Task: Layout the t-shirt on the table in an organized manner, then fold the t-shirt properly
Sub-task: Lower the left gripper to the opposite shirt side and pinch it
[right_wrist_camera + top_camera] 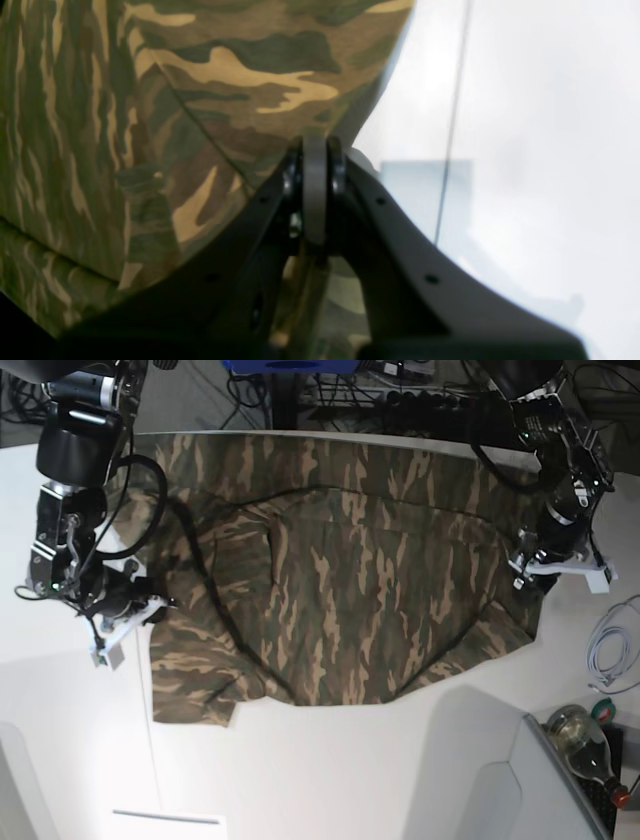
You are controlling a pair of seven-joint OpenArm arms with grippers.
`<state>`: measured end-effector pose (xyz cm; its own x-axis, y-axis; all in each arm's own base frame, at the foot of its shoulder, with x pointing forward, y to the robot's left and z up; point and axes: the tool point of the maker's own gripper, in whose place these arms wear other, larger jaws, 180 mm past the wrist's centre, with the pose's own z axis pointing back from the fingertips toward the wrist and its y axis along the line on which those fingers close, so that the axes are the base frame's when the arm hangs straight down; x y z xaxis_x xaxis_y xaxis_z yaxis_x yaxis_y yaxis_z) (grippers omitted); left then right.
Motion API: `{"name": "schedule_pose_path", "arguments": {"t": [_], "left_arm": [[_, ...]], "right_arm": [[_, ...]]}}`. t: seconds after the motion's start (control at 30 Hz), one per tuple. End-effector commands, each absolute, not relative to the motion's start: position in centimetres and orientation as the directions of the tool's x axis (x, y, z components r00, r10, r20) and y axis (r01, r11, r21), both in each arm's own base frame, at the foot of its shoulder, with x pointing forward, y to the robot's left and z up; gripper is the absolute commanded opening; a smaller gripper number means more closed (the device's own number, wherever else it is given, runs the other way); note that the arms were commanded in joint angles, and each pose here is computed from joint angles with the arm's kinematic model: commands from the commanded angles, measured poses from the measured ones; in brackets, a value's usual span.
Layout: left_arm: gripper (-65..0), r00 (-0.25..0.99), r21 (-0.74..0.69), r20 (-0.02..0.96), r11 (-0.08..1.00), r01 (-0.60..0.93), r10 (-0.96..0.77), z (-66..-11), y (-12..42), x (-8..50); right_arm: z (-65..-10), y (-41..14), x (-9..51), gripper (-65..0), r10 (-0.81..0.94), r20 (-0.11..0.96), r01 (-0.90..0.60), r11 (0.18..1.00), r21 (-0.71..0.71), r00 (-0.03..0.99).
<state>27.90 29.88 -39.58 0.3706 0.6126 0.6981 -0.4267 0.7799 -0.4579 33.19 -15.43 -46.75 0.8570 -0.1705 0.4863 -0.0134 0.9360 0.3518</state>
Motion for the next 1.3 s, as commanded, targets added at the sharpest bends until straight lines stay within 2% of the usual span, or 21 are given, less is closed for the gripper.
{"name": "schedule_pose_path", "arguments": {"t": [0.0, 0.1, 0.2, 0.37, 0.53, 0.7, 1.27], "left_arm": [[-27.3, 0.329, -0.436, 0.748, 0.801, -0.412, 0.576, -37.8, 31.1, 29.3], [-26.8, 0.415, -0.276, 0.782, 0.856, -0.437, 0.464, -38.5, 32.9, 30.5], [-26.7, 0.506, -0.173, 0.760, 0.877, -0.449, 0.409, -40.6, 34.0, 31.5], [-27.2, 0.548, -0.210, 0.729, 0.896, -0.391, 0.409, -42.0, 33.3, 33.8], [-27.5, 0.518, -0.242, 0.754, 0.904, -0.352, 0.403, -42.4, 32.5, 35.5], [-27.2, 0.570, -0.225, 0.750, 0.939, -0.259, 0.337, -44.0, 29.9, 36.7], [-27.5, 0.509, -0.327, 0.731, 0.888, -0.323, 0.454, -44.5, 30.7, 37.4]], "right_arm": [[-45.4, -16.1, 34.6, -64.5, -0.169, 0.533, -0.028, 0.939, 0.342, 0.829], [-45.3, -17.0, 34.5, -64.7, -0.163, 0.535, -0.025, 0.945, 0.326, 0.829], [-45.4, -17.1, 34.4, -64.8, -0.161, 0.533, -0.025, 0.946, 0.324, 0.831], [-45.4, -17.1, 34.4, -64.8, -0.161, 0.536, -0.026, 0.946, 0.324, 0.829], [-45.5, -16.9, 34.3, -64.8, -0.162, 0.534, -0.026, 0.944, 0.328, 0.830], [-45.4, -16.9, 34.4, -64.8, -0.162, 0.535, -0.026, 0.945, 0.327, 0.829], [-45.4, -17.1, 34.4, -64.8, -0.161, 0.537, -0.026, 0.946, 0.324, 0.828]]}}
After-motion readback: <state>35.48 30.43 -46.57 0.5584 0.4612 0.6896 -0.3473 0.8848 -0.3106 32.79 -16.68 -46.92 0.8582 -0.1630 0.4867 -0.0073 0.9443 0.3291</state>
